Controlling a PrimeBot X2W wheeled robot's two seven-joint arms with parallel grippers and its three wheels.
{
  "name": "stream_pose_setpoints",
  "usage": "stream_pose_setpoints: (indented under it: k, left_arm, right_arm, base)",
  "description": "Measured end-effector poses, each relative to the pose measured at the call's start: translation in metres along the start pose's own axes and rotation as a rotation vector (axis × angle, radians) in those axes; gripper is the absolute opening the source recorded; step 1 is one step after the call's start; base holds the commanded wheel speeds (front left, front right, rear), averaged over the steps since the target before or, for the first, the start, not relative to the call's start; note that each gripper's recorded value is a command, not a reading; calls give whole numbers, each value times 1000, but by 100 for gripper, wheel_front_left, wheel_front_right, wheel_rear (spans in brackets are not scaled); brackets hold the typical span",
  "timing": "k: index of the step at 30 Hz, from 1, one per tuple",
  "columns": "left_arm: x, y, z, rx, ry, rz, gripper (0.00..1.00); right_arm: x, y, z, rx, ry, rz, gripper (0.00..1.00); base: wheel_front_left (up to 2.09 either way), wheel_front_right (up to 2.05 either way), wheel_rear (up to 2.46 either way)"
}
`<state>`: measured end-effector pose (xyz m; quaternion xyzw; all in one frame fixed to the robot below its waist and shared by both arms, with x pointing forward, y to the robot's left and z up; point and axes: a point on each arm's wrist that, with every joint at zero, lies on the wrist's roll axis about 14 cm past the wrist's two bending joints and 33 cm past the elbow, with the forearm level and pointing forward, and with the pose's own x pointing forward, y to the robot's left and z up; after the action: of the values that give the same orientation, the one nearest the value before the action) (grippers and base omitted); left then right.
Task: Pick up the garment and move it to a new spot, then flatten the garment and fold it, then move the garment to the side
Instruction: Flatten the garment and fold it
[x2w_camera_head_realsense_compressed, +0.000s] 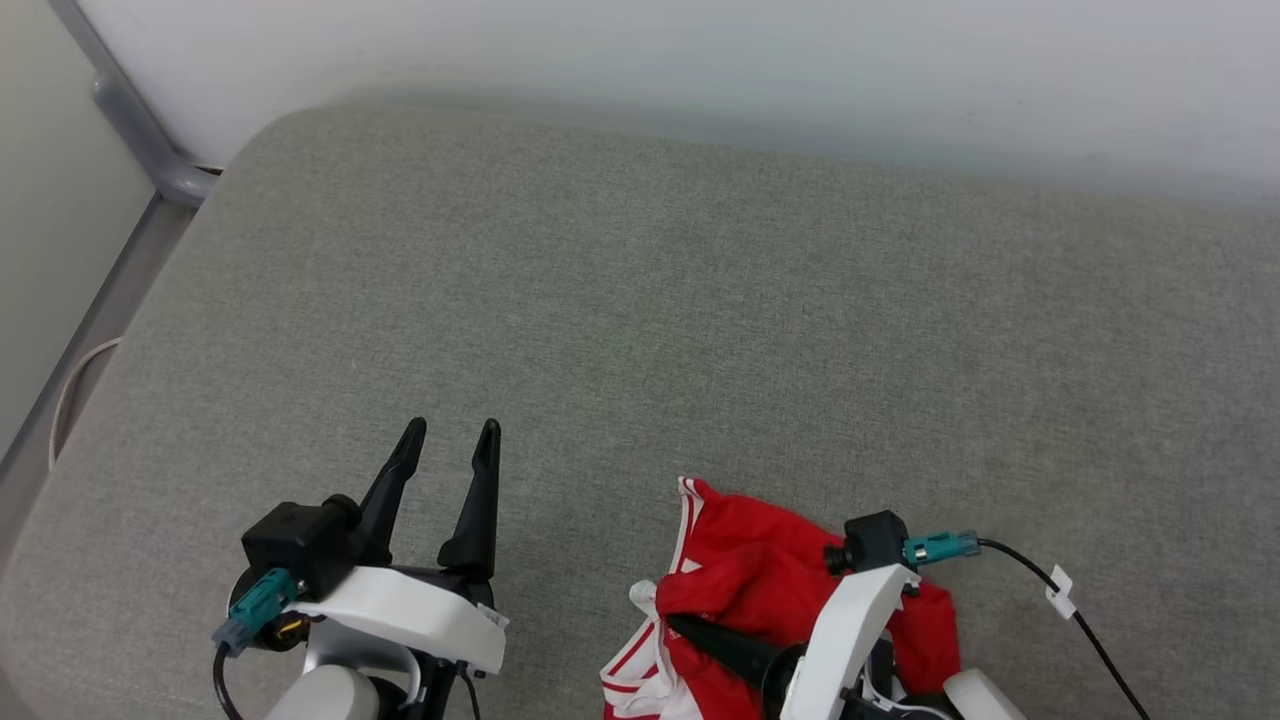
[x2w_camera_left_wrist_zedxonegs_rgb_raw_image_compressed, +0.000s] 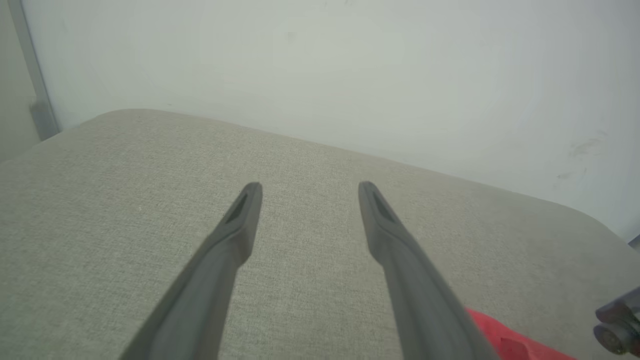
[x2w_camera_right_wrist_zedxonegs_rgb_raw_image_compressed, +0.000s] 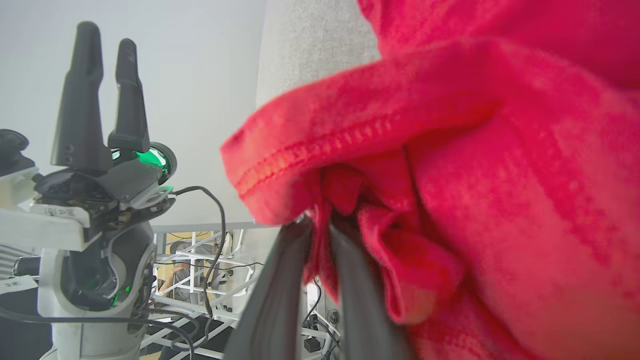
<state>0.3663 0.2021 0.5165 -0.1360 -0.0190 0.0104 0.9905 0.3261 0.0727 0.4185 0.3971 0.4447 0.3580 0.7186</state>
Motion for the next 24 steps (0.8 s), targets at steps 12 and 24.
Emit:
stream_pose_setpoints:
  k: [12,24]
  left_arm:
    - [7,-13,7,16,-29,-53,100]
    - [-1,-24,10,55,-27,-82,100]
  right_arm:
    - [-13,35,29,-182,-153,45,100]
    - [-138,23,126,-623,-715,-217,100]
  base:
    - [0,0,0]
    - [0,0,0]
